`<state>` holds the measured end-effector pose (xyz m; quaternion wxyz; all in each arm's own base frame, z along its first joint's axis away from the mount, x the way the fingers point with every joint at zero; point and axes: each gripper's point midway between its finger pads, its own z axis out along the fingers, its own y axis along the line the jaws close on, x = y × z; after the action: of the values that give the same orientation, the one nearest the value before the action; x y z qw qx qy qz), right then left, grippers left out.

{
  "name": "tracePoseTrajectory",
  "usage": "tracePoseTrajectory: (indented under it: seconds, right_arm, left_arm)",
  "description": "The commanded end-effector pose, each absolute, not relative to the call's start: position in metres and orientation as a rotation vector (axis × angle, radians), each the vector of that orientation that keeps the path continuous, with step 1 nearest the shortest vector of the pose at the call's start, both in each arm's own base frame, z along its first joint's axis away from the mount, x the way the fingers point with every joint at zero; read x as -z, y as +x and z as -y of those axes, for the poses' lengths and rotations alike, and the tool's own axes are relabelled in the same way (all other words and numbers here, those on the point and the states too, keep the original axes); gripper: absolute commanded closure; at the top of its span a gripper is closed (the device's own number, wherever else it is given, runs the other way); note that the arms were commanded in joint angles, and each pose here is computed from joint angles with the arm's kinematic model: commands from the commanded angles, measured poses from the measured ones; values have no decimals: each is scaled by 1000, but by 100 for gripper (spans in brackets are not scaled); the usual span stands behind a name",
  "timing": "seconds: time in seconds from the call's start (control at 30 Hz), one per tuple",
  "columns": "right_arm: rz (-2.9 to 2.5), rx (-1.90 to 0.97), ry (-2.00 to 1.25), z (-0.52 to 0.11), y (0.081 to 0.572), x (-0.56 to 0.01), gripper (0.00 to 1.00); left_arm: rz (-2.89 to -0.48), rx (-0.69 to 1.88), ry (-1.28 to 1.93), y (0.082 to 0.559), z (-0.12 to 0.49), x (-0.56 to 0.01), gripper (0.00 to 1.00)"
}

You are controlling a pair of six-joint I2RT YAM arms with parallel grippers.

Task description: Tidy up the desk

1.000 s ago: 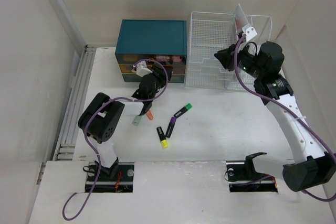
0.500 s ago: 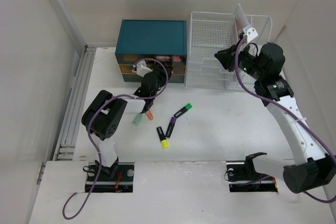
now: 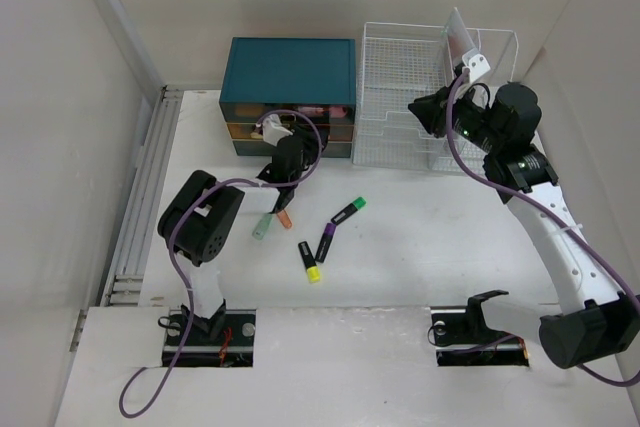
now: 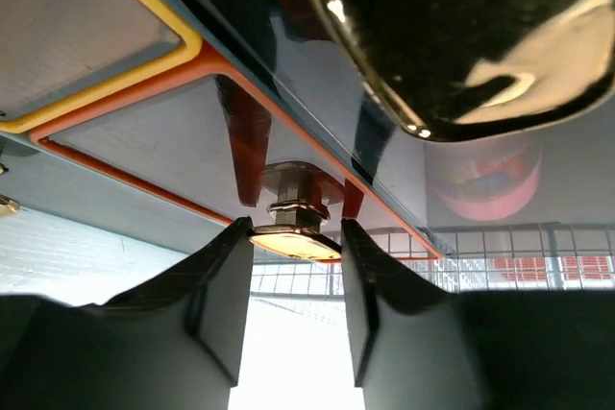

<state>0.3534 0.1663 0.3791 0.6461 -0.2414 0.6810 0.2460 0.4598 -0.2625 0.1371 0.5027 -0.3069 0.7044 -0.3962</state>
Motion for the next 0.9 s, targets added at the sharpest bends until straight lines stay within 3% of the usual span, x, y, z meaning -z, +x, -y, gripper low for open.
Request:
tracePoseTrajectory:
  seconds: [0.0, 0.27, 0.43, 0.6, 0.73, 0.77, 0.8, 0.87]
  right_arm:
    - [-1469, -556, -546, -165, 348, -401, 74]
    - [-1467, -563, -553, -166, 347, -399, 74]
    - [-1466, -570, -560, -167, 346, -399, 74]
    - [-1463, -578, -569, -169, 346, -397, 73]
    - [-1461, -585, -576, -170, 345, -397, 73]
    - [-1471, -587, -576, -171, 347, -393, 73]
    - [-1469, -594, -583, -172, 346, -393, 73]
    - [-1468, -611, -612, -175, 343, -389, 73]
  left_arm:
    - [-1649, 959, -774, 468, 256, -149, 75]
    - [-1635, 990, -801, 427, 247, -137, 77]
    - [-1647, 1006, -783, 404, 248, -135, 70]
    - [-1641, 997, -788, 390, 239, -133, 46]
    - [-1635, 1012, -780, 380, 237, -137, 47]
    - [-1623, 1021, -778, 380, 237, -142, 42]
    - [-1628, 1012, -771, 377, 235, -141, 28]
    - [-1638, 1004, -746, 373, 233, -140, 25]
